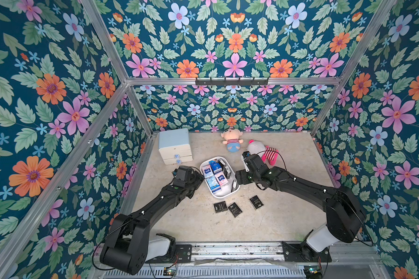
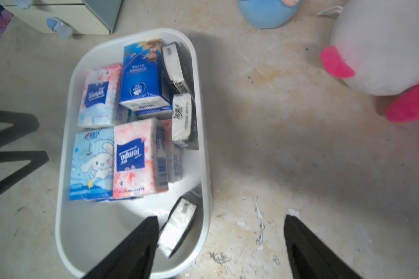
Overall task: Put the pocket tissues into the storage box
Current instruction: Place the pocket tissues in the storage box, then pick up the pocket tissues from the center of the board.
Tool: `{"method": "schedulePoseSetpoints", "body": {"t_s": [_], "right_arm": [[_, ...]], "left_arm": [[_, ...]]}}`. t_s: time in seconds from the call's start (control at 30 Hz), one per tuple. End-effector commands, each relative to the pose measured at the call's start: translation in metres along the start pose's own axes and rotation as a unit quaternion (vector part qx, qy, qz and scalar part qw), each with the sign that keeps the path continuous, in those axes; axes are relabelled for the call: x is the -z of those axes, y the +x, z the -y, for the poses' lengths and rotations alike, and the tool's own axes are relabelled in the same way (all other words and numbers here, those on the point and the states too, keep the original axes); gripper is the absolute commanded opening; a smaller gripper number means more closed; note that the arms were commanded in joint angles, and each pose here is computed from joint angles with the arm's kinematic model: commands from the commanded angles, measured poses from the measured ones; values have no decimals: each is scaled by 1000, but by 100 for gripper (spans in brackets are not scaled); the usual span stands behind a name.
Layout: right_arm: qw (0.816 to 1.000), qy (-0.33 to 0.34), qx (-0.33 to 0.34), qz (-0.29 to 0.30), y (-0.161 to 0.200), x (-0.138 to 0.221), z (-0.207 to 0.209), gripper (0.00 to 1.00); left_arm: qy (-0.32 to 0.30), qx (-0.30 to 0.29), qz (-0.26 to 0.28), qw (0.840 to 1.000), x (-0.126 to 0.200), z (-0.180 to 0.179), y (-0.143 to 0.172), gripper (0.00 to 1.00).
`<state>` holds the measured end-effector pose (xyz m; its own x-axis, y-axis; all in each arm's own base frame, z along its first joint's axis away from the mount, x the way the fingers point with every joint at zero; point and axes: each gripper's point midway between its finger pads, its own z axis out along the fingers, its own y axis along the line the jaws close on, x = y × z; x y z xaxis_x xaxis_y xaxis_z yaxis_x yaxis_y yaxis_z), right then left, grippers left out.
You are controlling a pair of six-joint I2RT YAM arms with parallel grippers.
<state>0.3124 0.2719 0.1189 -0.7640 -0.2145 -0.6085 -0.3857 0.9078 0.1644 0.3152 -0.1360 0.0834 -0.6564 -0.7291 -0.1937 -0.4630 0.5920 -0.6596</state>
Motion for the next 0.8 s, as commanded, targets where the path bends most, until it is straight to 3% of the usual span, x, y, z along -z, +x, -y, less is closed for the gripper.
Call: {"method": "schedulePoseSetpoints", "body": {"t_s": [0.0, 0.27, 0.77], "right_arm": [[999, 24, -15, -37, 33, 5, 16, 98], [991, 34, -22, -131, 99, 14, 32, 99], [978, 54, -22, -201, 141, -10, 42, 90]], "left_arm": [[20, -23, -8, 1000, -5, 15, -2, 91], [24, -27, -13, 999, -11, 22, -3, 91], [11, 4, 4, 1000, 8, -9, 5, 90]]}}
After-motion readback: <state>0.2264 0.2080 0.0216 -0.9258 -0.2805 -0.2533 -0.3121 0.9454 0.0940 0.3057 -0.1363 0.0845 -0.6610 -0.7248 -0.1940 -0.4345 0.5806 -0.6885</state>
